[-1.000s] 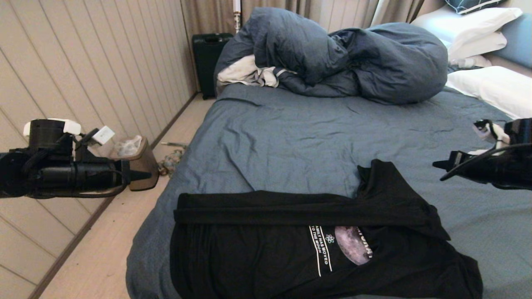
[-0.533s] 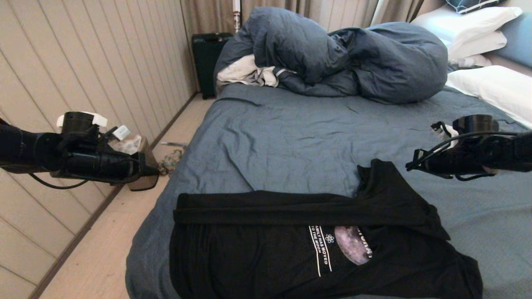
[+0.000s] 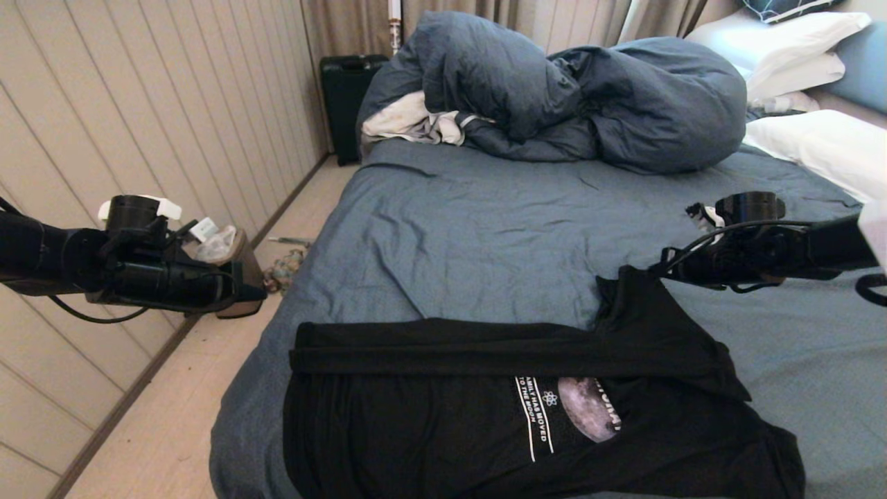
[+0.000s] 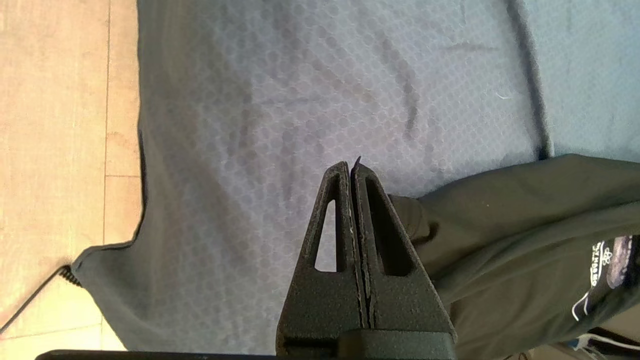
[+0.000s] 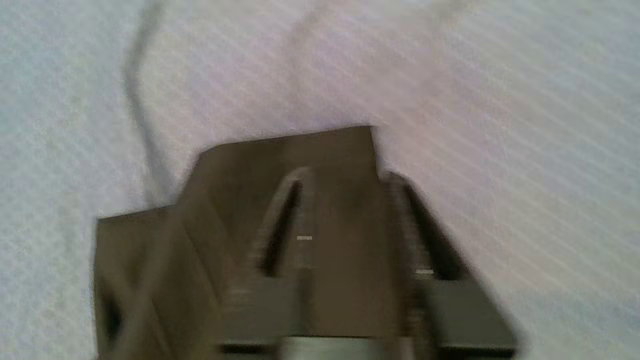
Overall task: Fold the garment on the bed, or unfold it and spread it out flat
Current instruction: Fold the black T-shirt
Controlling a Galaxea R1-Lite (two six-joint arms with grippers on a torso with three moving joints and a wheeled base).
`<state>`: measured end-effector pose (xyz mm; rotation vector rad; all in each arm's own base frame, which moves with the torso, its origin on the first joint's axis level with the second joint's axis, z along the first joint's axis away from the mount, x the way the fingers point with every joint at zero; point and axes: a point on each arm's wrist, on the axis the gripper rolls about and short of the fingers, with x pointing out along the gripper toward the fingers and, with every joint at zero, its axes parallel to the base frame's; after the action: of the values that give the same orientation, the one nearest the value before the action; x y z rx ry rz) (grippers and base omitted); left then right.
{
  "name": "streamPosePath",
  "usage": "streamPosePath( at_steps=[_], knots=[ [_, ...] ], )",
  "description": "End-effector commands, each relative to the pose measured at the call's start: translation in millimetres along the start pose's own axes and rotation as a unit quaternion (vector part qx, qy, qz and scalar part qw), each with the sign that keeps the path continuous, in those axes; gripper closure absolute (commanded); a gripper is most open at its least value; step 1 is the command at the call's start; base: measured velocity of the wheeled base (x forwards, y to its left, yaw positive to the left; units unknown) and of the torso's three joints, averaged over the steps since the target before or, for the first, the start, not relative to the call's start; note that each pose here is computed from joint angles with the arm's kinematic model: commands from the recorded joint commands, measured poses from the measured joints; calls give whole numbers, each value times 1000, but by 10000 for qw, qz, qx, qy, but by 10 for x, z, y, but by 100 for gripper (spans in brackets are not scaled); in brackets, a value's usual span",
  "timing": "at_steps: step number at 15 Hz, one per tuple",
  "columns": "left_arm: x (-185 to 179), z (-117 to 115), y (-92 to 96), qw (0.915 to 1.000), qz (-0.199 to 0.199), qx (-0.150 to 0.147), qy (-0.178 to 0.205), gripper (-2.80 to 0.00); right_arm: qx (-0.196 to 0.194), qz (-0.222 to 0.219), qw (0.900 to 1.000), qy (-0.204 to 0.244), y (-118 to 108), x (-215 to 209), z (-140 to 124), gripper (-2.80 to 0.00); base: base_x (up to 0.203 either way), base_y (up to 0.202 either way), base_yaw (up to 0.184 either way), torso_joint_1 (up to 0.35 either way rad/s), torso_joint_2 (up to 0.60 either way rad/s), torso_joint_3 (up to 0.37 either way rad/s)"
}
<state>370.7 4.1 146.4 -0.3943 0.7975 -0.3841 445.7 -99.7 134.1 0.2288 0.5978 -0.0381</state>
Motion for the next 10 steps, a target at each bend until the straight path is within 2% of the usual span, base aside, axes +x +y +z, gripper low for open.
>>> streamPosePath(
  at_steps=[1, 7, 8, 10],
  knots=[
    [-6, 0, -4, 10000, -24, -5, 1, 0, -72, 32, 10000, 32, 23, 63, -18, -280, 0, 0, 0, 0, 0, 0],
    [53, -47, 18, 10000, -48, 20, 10, 0, -144, -56, 9998, 129, 39, 205, -88, -280, 0, 0, 0, 0, 0, 0],
    [56, -47, 14, 10000, -60, 21, 12, 0, -132, -55, 9997, 175, 34, 244, -118, 0, 0, 0, 0, 0, 0, 0],
    [57, -49, 15, 10000, -60, 22, 9, 0, -134, -40, 9998, 173, 40, 261, -116, 0, 0, 0, 0, 0, 0, 0]
  ],
)
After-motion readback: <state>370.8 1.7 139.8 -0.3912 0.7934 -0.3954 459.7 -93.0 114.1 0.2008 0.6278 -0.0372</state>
